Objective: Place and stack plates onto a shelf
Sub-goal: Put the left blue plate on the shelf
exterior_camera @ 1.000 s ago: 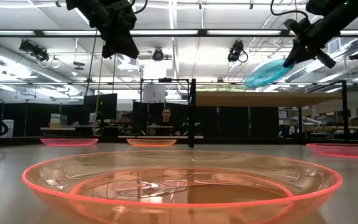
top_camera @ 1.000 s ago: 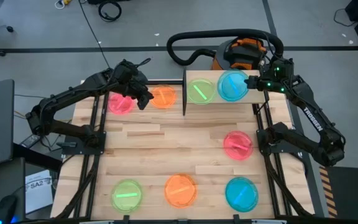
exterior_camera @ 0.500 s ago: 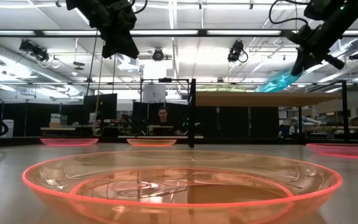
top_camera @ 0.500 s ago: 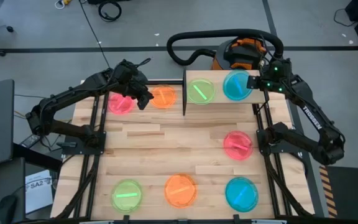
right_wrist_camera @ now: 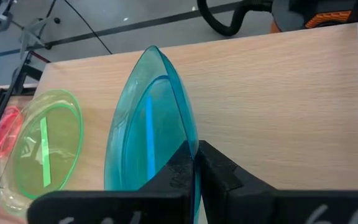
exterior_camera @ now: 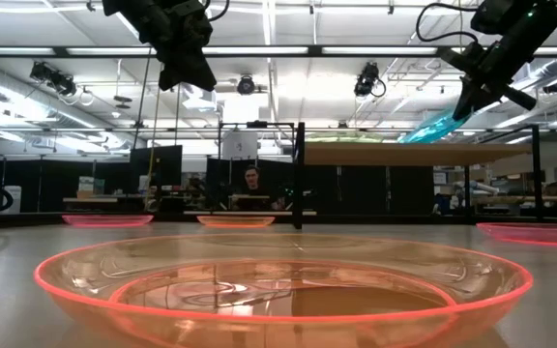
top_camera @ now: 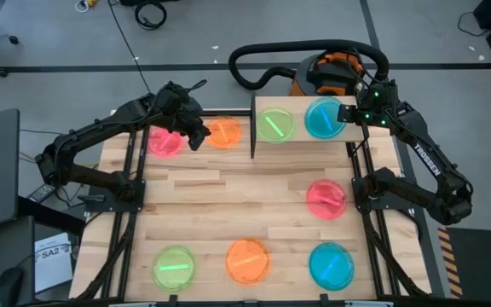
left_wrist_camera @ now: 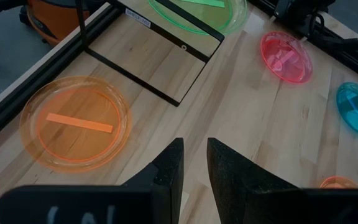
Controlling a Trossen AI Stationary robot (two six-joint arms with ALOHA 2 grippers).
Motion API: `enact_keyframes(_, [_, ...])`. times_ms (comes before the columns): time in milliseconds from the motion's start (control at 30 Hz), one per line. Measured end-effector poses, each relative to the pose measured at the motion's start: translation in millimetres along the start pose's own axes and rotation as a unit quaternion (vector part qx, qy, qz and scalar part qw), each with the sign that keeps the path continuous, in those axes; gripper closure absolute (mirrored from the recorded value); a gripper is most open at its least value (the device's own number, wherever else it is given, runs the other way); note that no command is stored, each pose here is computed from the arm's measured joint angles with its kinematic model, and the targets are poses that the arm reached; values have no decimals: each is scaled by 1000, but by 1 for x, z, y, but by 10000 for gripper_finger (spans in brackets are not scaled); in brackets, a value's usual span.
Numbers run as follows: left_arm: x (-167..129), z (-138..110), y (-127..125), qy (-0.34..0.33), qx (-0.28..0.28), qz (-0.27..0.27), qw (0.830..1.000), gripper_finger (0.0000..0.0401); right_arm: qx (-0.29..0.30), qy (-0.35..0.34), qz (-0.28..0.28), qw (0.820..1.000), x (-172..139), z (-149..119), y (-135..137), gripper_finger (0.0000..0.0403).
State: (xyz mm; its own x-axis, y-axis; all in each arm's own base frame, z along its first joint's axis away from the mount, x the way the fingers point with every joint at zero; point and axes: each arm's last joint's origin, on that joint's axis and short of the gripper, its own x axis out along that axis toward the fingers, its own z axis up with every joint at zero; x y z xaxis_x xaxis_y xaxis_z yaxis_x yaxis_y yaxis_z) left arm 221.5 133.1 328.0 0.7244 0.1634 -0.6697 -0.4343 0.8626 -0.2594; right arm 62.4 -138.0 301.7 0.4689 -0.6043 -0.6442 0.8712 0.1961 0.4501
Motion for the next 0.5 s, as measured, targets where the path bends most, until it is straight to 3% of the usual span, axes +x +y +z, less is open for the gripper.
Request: enact_keyframes(500, [0, 0, 0, 0, 0, 0, 1000, 323, 1, 3, -34, 999, 8, 2, -3, 367])
